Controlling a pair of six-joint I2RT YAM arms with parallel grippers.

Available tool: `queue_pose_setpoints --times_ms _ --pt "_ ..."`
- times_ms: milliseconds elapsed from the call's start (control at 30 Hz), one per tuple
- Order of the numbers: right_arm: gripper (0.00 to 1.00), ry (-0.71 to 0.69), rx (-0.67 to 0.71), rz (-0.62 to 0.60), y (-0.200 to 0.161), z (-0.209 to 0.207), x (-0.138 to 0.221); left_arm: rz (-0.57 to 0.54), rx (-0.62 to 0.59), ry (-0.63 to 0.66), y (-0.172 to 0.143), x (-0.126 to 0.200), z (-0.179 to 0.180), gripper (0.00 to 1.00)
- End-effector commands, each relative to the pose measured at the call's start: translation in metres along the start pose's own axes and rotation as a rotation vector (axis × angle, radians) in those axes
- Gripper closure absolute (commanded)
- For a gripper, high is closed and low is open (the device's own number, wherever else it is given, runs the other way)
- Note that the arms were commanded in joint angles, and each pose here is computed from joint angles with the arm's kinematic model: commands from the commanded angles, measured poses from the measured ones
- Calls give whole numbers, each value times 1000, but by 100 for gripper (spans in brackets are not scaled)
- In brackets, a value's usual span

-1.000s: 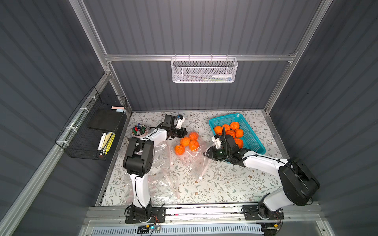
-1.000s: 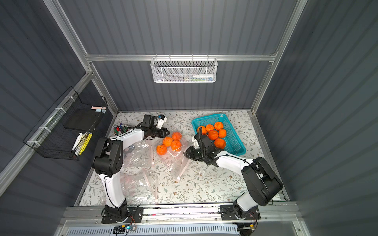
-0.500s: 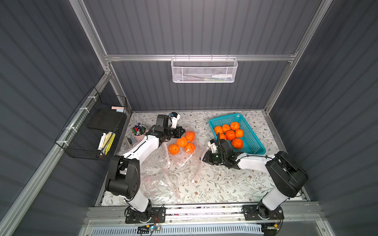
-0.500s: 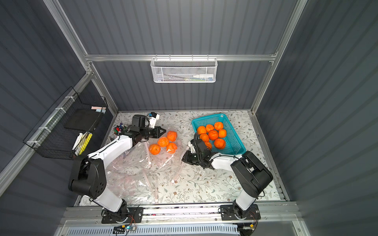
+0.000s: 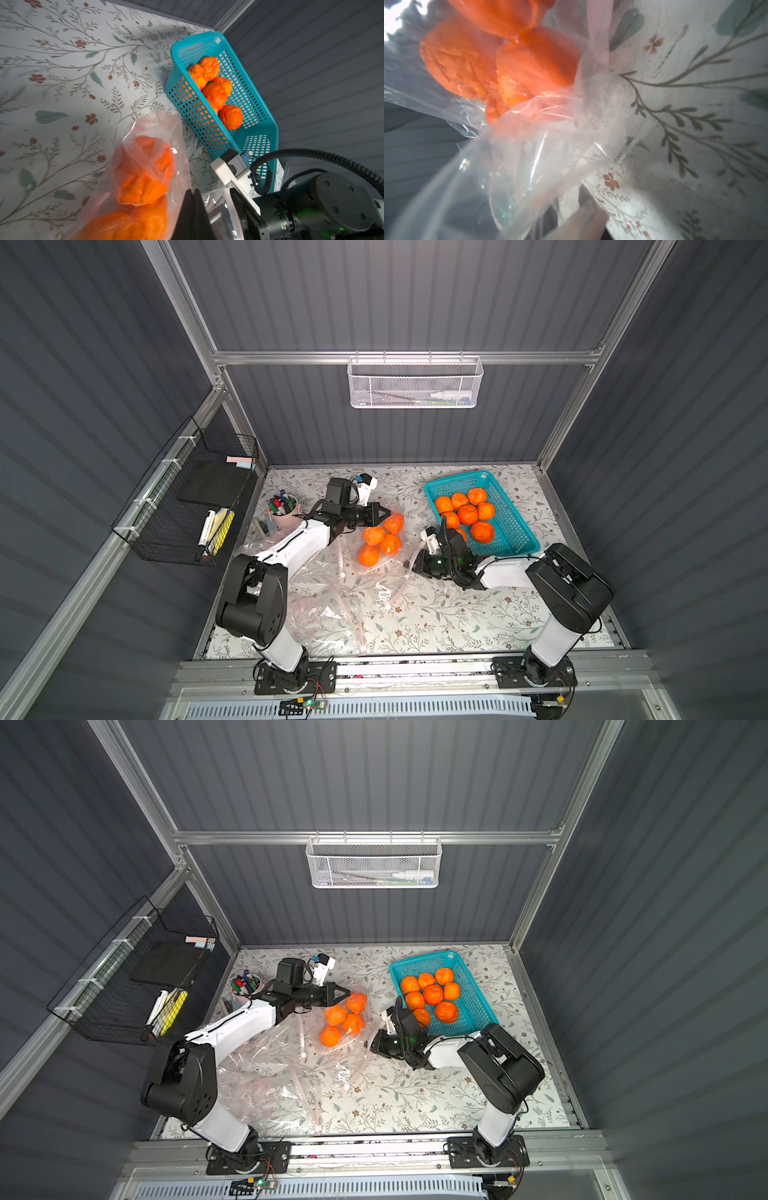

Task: Open the zip-top bag and take out the orange
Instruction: Adjust the zipper food storage bag at the center of the board.

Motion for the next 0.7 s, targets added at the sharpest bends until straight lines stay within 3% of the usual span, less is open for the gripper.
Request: queue_pose_setpoints --times_ms 0,233,367,500,667 --pt "79 34 22 -48 3 9 7 -35 7 -86 14 -4 -13 100" --pt "81 -4 -5 -48 0 -3 5 -42 71 -54 10 7 -20 100" --pt "84 -146 -56 -41 -1 -21 0 -53 107 -30 1 18 -25 100" --pt "84 -157 -84 -9 -6 -32 -7 -51 118 2 -4 25 -26 100" --pt "85 -200 -123 10 -11 -47 -11 -107 69 35 15 41 -38 100"
Point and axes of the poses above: each gripper's point midway between its finger pads, its own x axis back along the fingers, its own z axis along the line the jaws close on, y = z × x, the point moved 8 cm from there along x, back along the fingers, and after that the axes turned 11 degrees about -x, right-handed, at the moved point
